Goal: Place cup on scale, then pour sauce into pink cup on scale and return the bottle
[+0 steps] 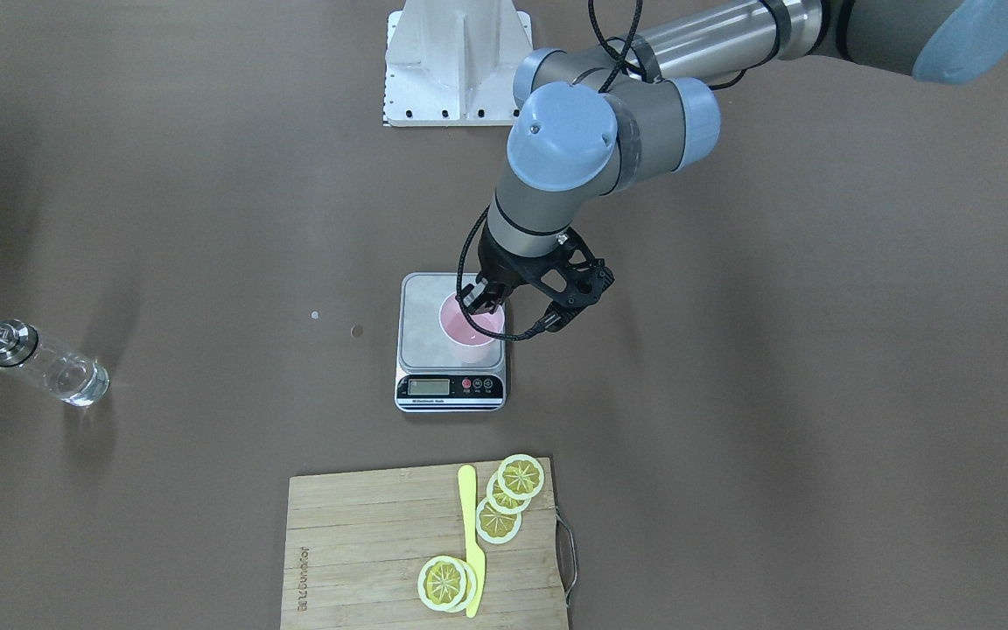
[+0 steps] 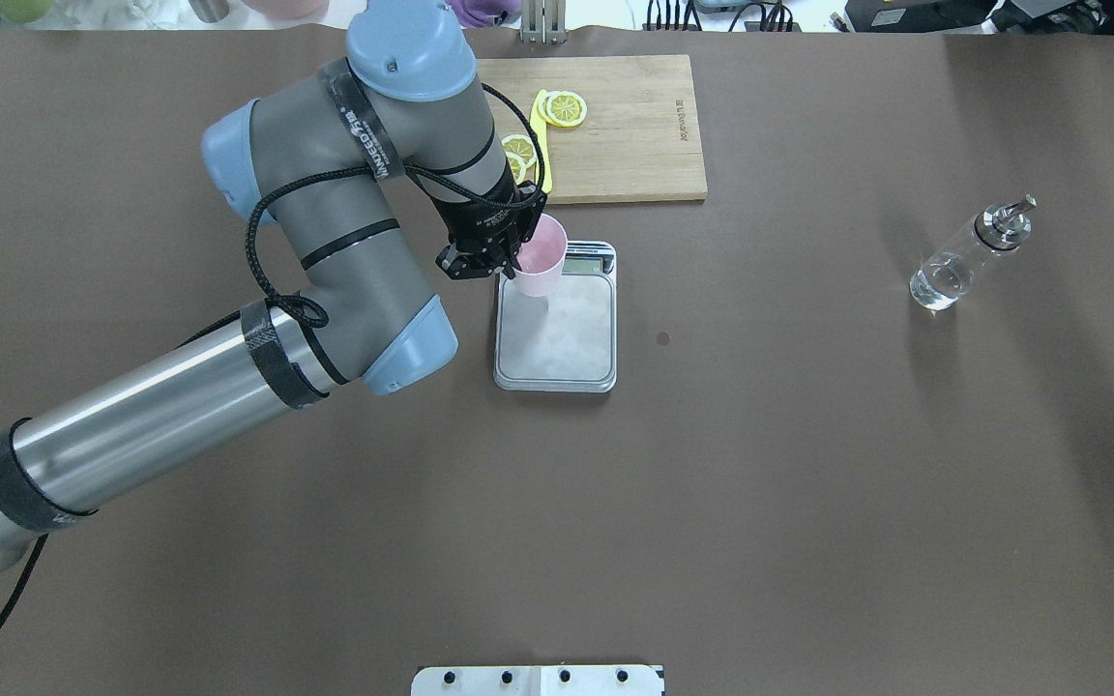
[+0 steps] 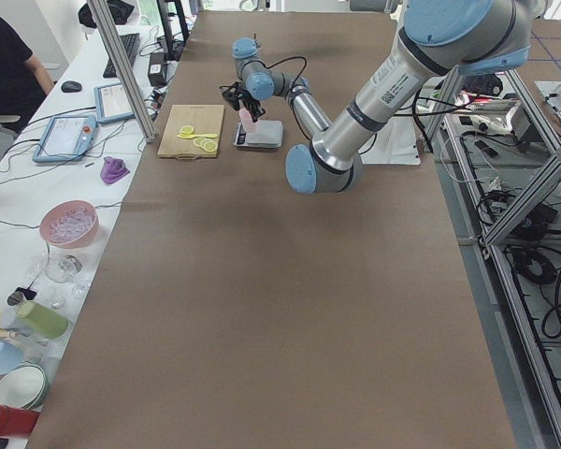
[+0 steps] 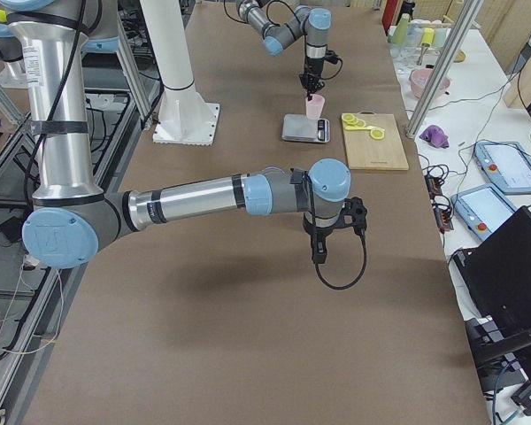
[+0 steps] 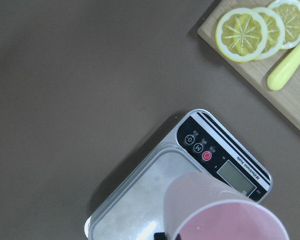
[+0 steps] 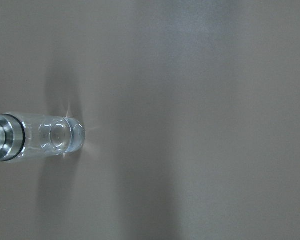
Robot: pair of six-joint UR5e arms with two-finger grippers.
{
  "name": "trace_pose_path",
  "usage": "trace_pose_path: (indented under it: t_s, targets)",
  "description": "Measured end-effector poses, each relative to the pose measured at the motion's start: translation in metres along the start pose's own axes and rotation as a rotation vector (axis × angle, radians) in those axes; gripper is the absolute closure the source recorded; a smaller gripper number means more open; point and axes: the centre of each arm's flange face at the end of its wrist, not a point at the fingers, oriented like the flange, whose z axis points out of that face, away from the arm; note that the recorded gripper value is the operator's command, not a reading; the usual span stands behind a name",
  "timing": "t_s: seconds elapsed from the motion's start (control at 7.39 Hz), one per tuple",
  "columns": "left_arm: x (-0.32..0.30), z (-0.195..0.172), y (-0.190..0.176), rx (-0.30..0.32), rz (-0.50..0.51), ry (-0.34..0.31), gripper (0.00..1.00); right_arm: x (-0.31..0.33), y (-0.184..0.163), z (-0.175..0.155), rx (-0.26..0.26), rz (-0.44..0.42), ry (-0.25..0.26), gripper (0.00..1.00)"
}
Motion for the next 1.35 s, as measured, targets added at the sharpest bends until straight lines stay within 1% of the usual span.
trace_pose_path:
  t_s: [0.41, 0.81, 0.95, 1.08, 1.22, 1.35]
  targets:
    - [0.001, 0.010, 0.022, -0.022, -0.005, -0.006, 1.00, -0.003, 0.000, -0.001, 0.003, -0.003, -0.010, 0.00]
    - [0.000, 0.015, 0.027, -0.026, -0.012, -0.014, 1.00, -0.004, 0.001, -0.002, 0.003, 0.003, -0.012, 0.00]
    - [-0.001, 0.016, 0.027, -0.026, -0.013, -0.016, 0.96, -0.004, 0.002, -0.003, 0.003, 0.004, -0.013, 0.00]
    - [-0.001, 0.017, 0.028, -0.027, -0.012, -0.017, 0.40, -0.005, 0.003, -0.003, 0.003, 0.004, -0.012, 0.00]
    - [-0.002, 0.017, 0.028, -0.027, -0.009, -0.017, 0.37, -0.004, 0.005, -0.003, 0.003, 0.005, -0.012, 0.00]
    - [-0.002, 0.017, 0.028, -0.025, -0.006, -0.016, 0.18, -0.004, 0.007, -0.003, 0.002, 0.006, -0.012, 0.00]
